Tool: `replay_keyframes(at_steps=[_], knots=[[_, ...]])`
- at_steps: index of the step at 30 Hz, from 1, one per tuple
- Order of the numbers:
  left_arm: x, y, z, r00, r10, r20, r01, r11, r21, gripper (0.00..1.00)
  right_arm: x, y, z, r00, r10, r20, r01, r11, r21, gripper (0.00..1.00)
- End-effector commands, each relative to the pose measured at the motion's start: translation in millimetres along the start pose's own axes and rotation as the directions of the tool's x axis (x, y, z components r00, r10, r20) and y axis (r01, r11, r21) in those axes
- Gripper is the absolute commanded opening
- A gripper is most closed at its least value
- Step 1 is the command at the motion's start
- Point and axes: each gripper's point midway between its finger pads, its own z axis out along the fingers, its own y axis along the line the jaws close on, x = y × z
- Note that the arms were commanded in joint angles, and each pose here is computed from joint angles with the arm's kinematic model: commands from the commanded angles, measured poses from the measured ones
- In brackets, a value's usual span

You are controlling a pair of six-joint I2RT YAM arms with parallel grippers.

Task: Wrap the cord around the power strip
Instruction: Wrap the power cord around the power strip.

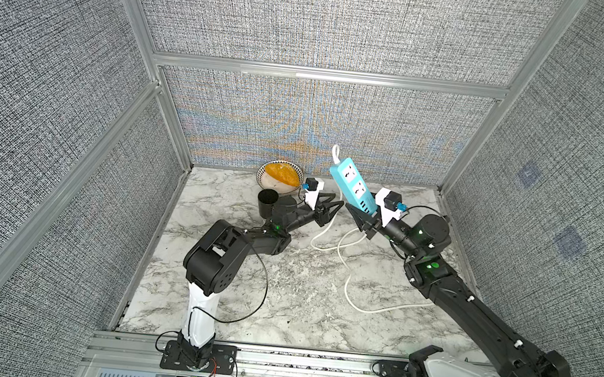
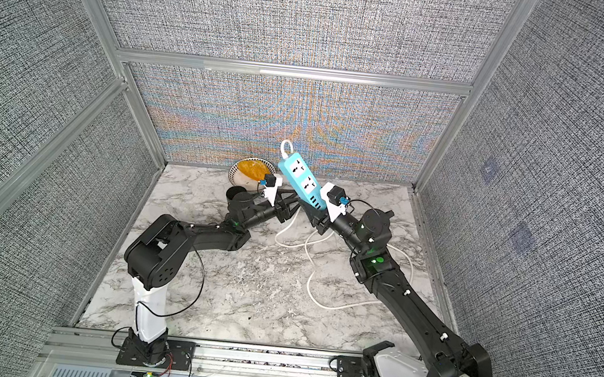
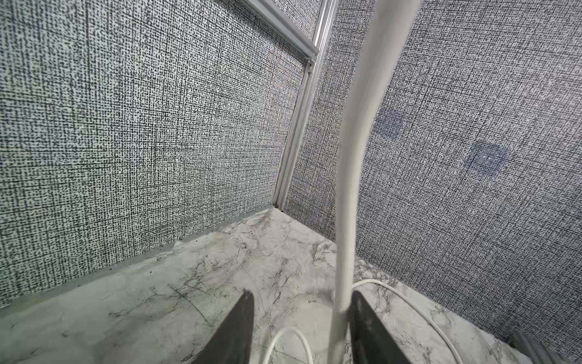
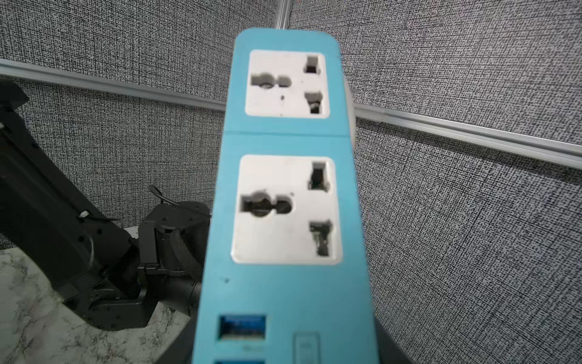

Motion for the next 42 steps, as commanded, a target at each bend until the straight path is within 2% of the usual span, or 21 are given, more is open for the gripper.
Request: replay_keyframes(at_steps=[1, 4, 6, 8, 12, 13, 17, 21, 24, 27, 35, 42], knots=[[3, 0, 4, 1.0, -0.004, -0.009, 0.004, 1.0, 0.01, 0.5, -18, 2, -1, 0.998, -0.023, 0.057, 0.024, 1.0, -0.011, 0.0], [6, -5, 8, 1.0, -0.004, -0.026, 0.005, 0.999, 0.032, 0.45, -19, 1, -1, 0.998, -0.024, 0.06, 0.024, 1.0, -0.009, 0.0], [8, -8, 7, 0.999, -0.003, -0.034, 0.005, 0.999, 0.044, 0.33, -19, -1, -1, 0.998, -0.024, 0.059, 0.024, 1.0, 0.001, 0.0], [9, -11, 5, 0.999, -0.002, -0.038, 0.004, 0.999, 0.054, 0.17, -19, -3, -1, 0.998, -0.024, 0.058, 0.023, 1.0, 0.017, 0.0], [16, -16, 0, 0.998, 0.003, -0.063, 0.001, 0.998, 0.06, 0.0, -18, -16, -2, 0.999, -0.009, 0.054, 0.004, 0.996, 0.093, 0.0], [5, -25, -3, 0.999, 0.018, -0.051, -0.014, 0.997, 0.075, 0.0, -16, -21, -2, 0.999, -0.003, 0.051, -0.003, 0.993, 0.118, 0.0], [9, -47, -11, 0.989, 0.07, -0.132, -0.057, 0.993, 0.101, 0.0, -3, -43, 0, 0.999, 0.039, 0.0, -0.038, 0.971, 0.235, 0.0], [21, -79, -23, 0.938, 0.206, -0.278, -0.174, 0.975, 0.137, 0.0, 20, -71, -4, 0.992, 0.105, -0.066, -0.072, 0.919, 0.387, 0.0], [25, -93, -34, 0.906, 0.26, -0.335, -0.217, 0.963, 0.16, 0.0, 34, -84, -6, 0.985, 0.145, -0.094, -0.086, 0.885, 0.457, 0.0], [25, -100, -43, 0.87, 0.314, -0.381, -0.265, 0.948, 0.175, 0.0, 49, -90, -5, 0.977, 0.155, -0.148, -0.065, 0.873, 0.484, 0.0], [24, -135, -64, 0.722, 0.518, -0.459, -0.406, 0.854, 0.326, 0.0, 88, -102, -7, 0.943, 0.178, -0.281, -0.005, 0.853, 0.522, 0.0], [2, -141, -82, 0.653, 0.6, -0.462, -0.487, 0.8, 0.351, 0.0, 114, -106, -15, 0.909, 0.195, -0.368, 0.036, 0.843, 0.536, 0.0]])
